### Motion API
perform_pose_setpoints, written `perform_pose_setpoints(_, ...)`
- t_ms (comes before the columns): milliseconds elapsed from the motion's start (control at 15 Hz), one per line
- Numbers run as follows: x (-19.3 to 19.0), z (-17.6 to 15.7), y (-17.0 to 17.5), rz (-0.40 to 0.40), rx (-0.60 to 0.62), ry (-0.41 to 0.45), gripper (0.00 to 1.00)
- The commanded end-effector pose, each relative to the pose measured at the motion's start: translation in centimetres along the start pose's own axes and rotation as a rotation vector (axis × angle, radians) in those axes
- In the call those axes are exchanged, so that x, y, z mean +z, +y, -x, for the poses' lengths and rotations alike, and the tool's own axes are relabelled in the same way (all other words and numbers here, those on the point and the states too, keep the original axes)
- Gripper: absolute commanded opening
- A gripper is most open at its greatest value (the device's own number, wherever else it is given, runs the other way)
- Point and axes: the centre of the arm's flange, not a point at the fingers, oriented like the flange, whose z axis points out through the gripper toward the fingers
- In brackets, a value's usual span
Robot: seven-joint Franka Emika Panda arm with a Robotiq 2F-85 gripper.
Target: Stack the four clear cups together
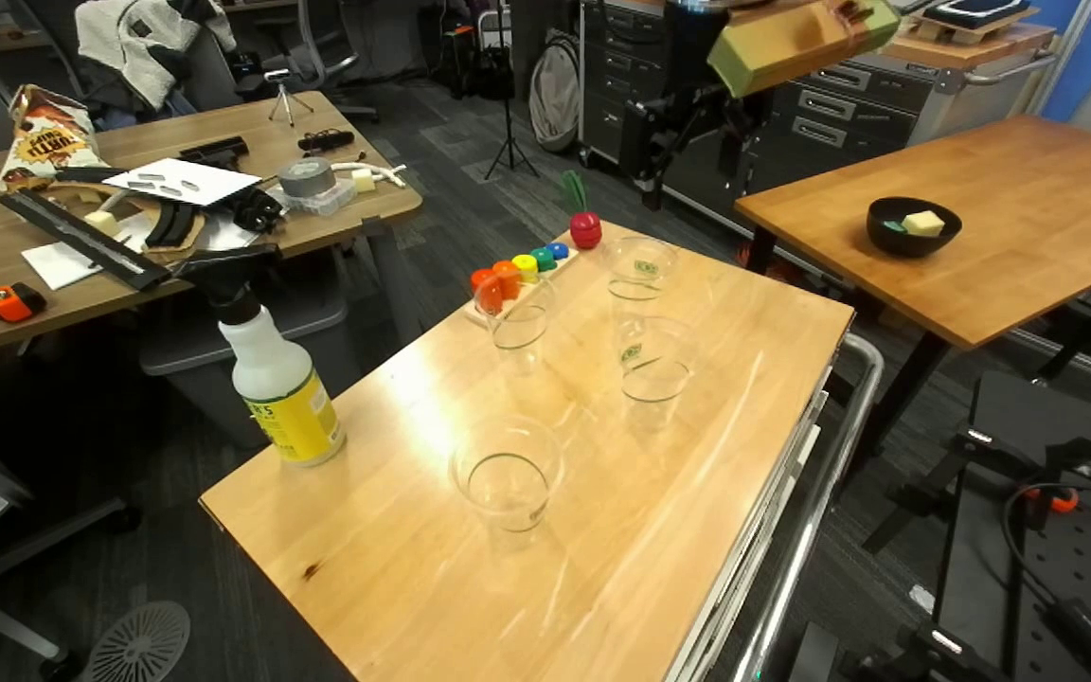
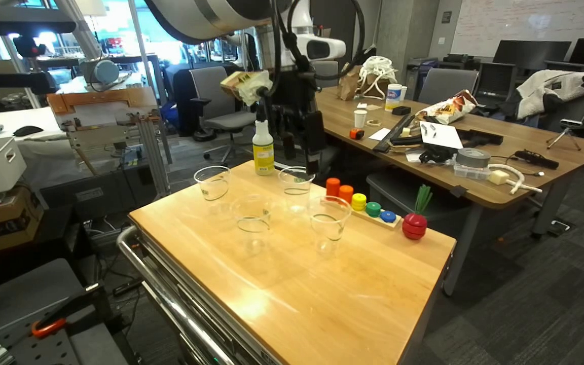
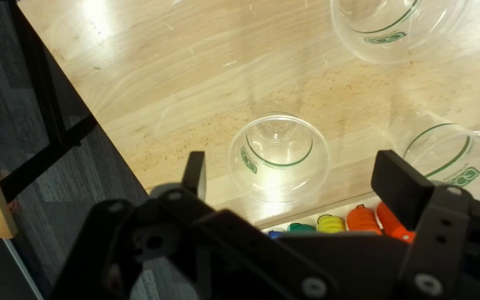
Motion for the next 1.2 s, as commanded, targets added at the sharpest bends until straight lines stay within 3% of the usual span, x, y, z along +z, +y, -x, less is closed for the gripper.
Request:
perform_pose_setpoints(0, 2.4, -2.8, 0.8, 0.001, 0.030, 0.010, 1.00)
perform_pose_setpoints(600, 8.6, -5.7, 2.2, 0.023, 0.130, -0.012, 1.00)
perform_pose_setpoints(1133, 12.1, -5.6, 0.9, 0.058, 0.132, -0.056, 0.97)
